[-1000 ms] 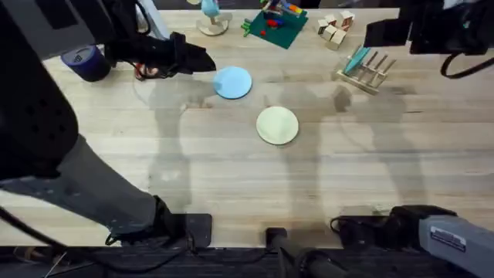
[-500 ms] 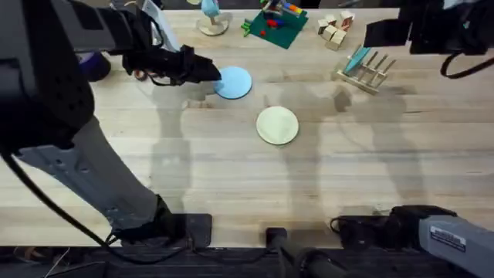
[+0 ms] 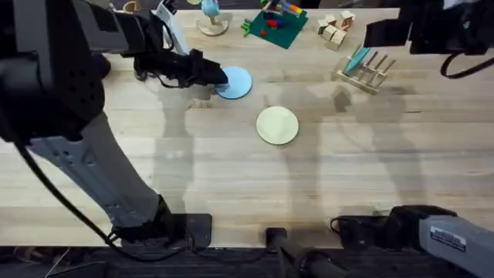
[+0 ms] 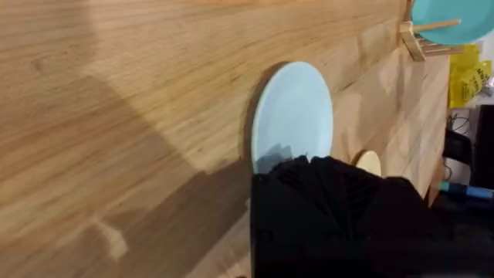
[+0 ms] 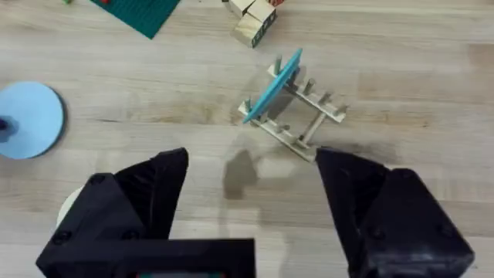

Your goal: Pick up the plates from the table one by one and place each into a slot on the dish rack.

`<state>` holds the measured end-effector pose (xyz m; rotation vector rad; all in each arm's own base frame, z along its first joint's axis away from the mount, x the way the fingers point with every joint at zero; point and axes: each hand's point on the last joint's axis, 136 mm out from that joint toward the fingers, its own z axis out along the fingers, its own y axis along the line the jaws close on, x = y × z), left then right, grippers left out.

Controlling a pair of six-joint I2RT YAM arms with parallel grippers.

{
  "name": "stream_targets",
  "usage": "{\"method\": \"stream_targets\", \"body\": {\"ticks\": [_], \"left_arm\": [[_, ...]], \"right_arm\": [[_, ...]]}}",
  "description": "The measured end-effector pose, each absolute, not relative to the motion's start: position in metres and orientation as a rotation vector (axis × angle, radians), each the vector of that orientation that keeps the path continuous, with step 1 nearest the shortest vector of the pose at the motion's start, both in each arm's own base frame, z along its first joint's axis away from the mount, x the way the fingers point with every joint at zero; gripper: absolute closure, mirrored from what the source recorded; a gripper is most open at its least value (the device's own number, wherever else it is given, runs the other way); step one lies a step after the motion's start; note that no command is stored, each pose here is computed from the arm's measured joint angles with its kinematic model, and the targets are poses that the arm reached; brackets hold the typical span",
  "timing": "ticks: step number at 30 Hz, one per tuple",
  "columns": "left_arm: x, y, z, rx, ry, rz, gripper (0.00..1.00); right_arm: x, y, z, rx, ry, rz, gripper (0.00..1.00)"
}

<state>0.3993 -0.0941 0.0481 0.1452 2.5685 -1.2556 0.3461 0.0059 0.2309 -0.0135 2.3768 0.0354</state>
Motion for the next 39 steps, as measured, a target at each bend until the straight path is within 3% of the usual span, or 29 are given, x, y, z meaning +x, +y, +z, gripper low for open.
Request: {"method": "stream_targets", "body": {"ticks": [9,39], "left_arm": [[0.4,-0.098,0.038,0.111,2.55,-1.364,0.957],[0.405,-0.097,0.039,0.128,2.53,-1.349,0.96]], "right_arm": [[0.346,0.006,0.231,-0.013,2.377,0.035,0.006],[0.345,0.026,0.232,0.084,2.379,0.238,0.005]]}}
